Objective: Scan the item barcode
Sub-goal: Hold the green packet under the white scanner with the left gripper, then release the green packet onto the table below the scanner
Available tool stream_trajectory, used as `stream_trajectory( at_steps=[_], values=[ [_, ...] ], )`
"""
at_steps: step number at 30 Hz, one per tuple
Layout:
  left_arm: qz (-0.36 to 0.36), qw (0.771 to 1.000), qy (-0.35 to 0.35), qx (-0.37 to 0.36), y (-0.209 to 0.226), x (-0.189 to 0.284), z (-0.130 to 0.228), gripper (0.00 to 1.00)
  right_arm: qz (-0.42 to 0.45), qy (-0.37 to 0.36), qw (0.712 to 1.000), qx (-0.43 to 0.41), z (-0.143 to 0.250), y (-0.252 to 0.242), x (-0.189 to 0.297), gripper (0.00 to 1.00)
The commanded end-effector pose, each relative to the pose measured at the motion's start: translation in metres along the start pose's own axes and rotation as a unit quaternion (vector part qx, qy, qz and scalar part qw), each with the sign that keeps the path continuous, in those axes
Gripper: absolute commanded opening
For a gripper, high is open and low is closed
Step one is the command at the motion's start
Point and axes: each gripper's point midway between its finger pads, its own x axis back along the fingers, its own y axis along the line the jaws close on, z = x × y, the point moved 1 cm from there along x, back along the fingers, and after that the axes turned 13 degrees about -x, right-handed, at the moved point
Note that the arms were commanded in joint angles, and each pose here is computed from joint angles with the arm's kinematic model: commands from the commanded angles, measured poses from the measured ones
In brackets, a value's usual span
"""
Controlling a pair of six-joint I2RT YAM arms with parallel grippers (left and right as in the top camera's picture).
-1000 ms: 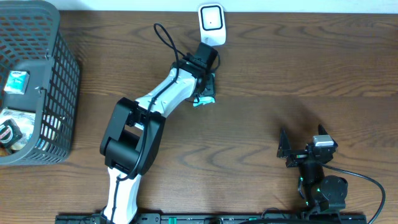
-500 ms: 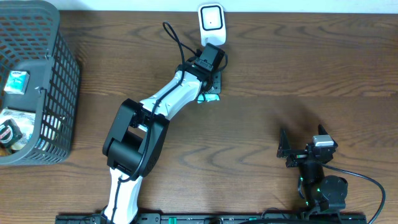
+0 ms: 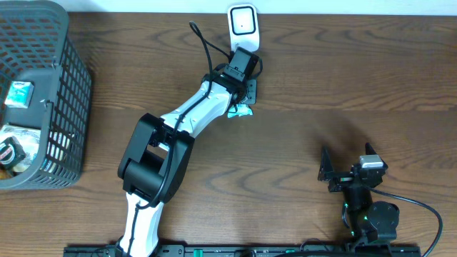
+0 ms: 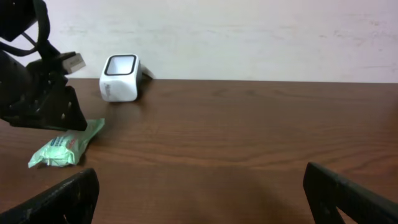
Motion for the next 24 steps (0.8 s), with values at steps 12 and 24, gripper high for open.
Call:
stream_trajectory(
  at_steps=[12, 24],
  values=[
    [0.01, 0.995, -0.102, -0.007, 0.006, 0.095, -0.061, 0.56, 0.0, 0.0, 1.0, -0.007, 0.001, 0.0, 0.0, 0.99],
    [-0.026, 0.977, -0.21, 0.0, 0.055, 0.243, -0.083, 0.76, 0.0, 0.0, 1.0, -0.007, 0.001, 0.0, 0.0, 0.99]
  ],
)
